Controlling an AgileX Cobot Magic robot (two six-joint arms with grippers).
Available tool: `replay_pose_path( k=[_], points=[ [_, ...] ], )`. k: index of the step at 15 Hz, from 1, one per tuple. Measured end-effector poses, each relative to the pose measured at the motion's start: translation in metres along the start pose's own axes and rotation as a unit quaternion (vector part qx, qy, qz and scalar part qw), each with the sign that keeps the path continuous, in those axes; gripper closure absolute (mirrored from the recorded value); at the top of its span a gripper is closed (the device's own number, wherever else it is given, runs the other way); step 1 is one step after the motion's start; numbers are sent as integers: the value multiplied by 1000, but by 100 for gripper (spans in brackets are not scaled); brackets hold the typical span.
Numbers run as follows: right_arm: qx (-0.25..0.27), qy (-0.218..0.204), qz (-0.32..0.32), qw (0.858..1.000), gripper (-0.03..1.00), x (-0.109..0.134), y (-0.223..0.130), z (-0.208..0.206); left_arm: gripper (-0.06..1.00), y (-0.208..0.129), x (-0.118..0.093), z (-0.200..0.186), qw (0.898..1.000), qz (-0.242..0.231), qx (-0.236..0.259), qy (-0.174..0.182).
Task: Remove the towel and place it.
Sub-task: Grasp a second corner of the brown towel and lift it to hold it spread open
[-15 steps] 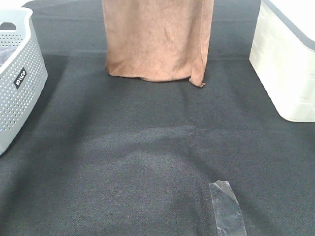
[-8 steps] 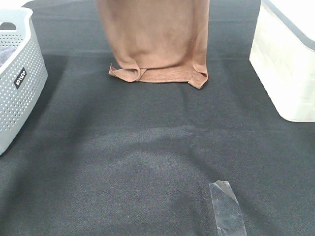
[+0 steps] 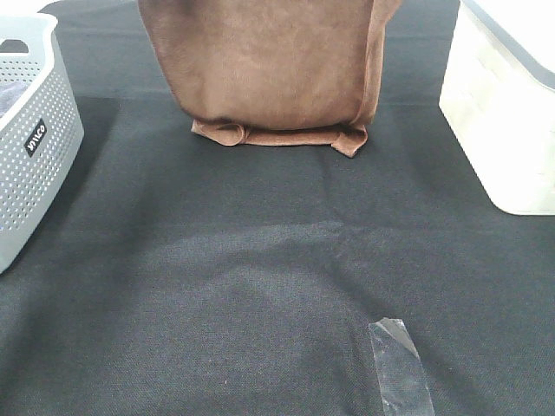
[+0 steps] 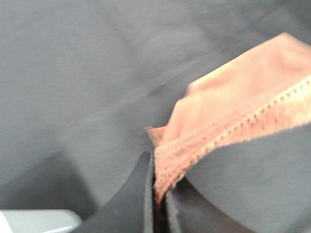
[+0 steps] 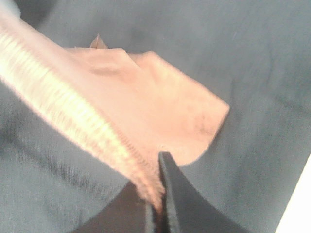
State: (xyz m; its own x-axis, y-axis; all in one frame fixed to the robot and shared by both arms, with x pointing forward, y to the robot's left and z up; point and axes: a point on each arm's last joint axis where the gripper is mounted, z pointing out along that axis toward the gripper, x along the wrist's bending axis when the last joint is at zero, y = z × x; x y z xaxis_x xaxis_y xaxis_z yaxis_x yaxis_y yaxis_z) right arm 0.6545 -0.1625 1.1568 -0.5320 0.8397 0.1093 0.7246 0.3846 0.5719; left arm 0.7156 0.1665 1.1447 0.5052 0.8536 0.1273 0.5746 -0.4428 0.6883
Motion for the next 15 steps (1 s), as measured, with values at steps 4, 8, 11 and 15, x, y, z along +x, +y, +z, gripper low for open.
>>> replay_pose_path(
  k=[4, 8, 11, 15],
  points=[
    [-13, 1, -1, 1000, 96, 5, 0, -19, 94, 8, -12, -40, 999, -28, -20, -14],
    [-15, 58, 29, 998, 96, 29, -22, -53, 94, -7, -38, -80, 999, -24, 12, -27],
    [18, 82, 34, 996, 96, 43, -58, -66, 94, -34, -63, -106, 998, 7, 56, -24],
    [28, 85, 38, 995, 96, 61, -107, -99, 94, -67, -99, -147, 996, 22, 77, -36]
  ],
)
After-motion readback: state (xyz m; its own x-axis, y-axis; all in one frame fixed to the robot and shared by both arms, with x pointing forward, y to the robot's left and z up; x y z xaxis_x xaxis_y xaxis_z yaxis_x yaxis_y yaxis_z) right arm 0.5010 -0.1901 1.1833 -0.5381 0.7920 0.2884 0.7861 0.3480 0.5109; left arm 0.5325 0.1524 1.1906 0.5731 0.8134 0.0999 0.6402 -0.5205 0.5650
